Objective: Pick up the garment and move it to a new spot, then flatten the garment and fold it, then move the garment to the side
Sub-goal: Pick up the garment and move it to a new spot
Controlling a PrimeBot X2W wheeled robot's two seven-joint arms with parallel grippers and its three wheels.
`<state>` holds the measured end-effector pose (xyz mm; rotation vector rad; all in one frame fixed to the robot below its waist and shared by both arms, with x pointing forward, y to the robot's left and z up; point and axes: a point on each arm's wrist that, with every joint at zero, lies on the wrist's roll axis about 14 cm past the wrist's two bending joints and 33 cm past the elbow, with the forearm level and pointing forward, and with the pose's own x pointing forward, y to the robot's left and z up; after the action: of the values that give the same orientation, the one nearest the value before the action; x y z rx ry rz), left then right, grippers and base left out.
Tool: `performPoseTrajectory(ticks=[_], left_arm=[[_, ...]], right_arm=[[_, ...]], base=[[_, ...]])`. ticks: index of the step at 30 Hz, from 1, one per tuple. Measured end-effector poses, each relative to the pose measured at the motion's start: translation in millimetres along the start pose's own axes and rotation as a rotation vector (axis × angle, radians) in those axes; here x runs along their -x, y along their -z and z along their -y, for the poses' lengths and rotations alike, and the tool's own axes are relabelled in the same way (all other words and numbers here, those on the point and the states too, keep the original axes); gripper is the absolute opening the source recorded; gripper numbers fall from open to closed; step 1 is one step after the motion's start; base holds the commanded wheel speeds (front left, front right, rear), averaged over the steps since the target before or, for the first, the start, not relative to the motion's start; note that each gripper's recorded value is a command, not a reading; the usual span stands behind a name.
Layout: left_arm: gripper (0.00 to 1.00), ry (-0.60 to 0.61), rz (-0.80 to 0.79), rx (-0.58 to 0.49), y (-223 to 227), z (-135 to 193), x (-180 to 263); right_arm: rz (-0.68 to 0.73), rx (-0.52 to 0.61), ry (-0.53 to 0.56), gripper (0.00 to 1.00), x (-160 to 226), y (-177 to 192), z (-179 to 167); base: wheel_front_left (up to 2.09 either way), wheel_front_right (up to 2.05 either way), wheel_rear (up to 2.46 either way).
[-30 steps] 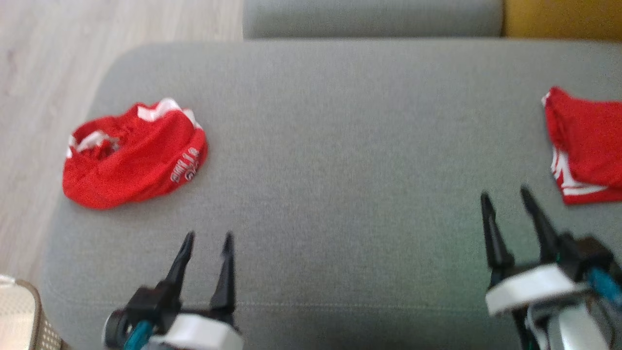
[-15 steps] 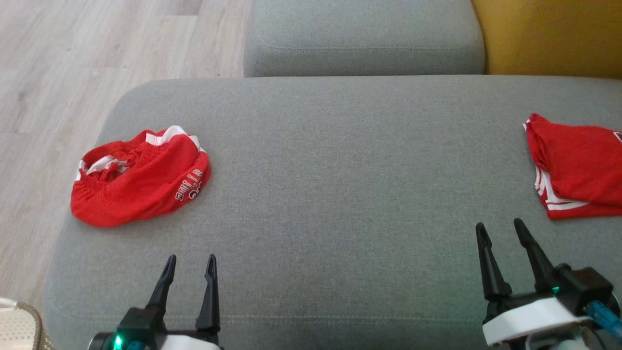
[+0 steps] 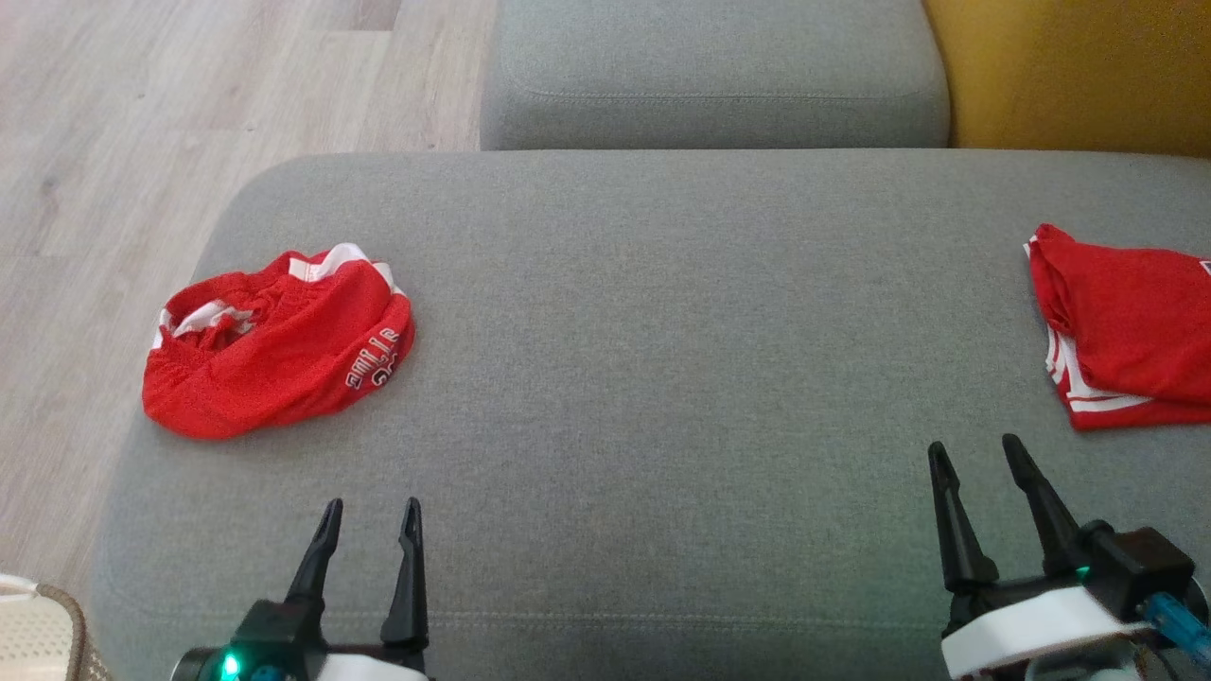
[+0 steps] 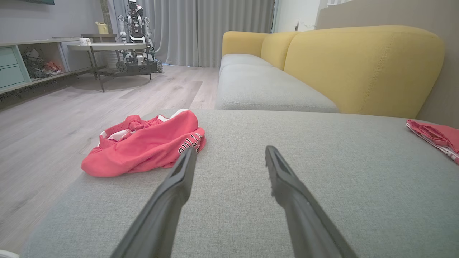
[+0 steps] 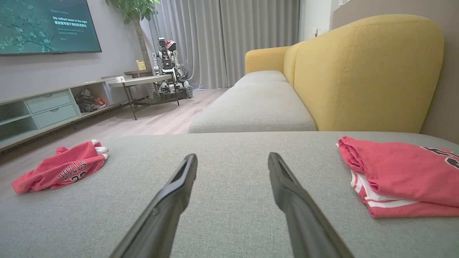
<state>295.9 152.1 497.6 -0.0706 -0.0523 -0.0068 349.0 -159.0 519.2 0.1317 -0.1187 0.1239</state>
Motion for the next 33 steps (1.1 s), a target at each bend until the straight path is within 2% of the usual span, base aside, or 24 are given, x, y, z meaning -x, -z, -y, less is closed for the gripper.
performPoseTrajectory(ticks=[6, 14, 24, 33], left_arm=[[1.0, -0.012, 0.0, -0.009, 0.1, -3.2, 1.8], [1.0, -0.089, 0.007, -0.02, -1.4, -22.8, 14.8], [1.0, -0.287, 0.012, -0.033, -2.6, -71.5, 54.5], [1.0, -0.44, 0.02, -0.046, -7.5, -100.8, 85.5]], right_arm=[[0.0, 0.0, -0.008, 1.0, -2.2, 0.2, -2.3], [-0.018, -0.02, -0.097, 1.0, -11.5, 6.2, -30.7], [-0.064, -0.077, -0.282, 1.0, -28.2, 20.1, -93.0], [-0.105, -0.112, -0.434, 1.0, -35.1, 32.2, -145.5]], base=[[0.0, 0.0, 0.0], [0.0, 0.0, 0.0], [0.0, 0.0, 0.0], [0.0, 0.0, 0.0]])
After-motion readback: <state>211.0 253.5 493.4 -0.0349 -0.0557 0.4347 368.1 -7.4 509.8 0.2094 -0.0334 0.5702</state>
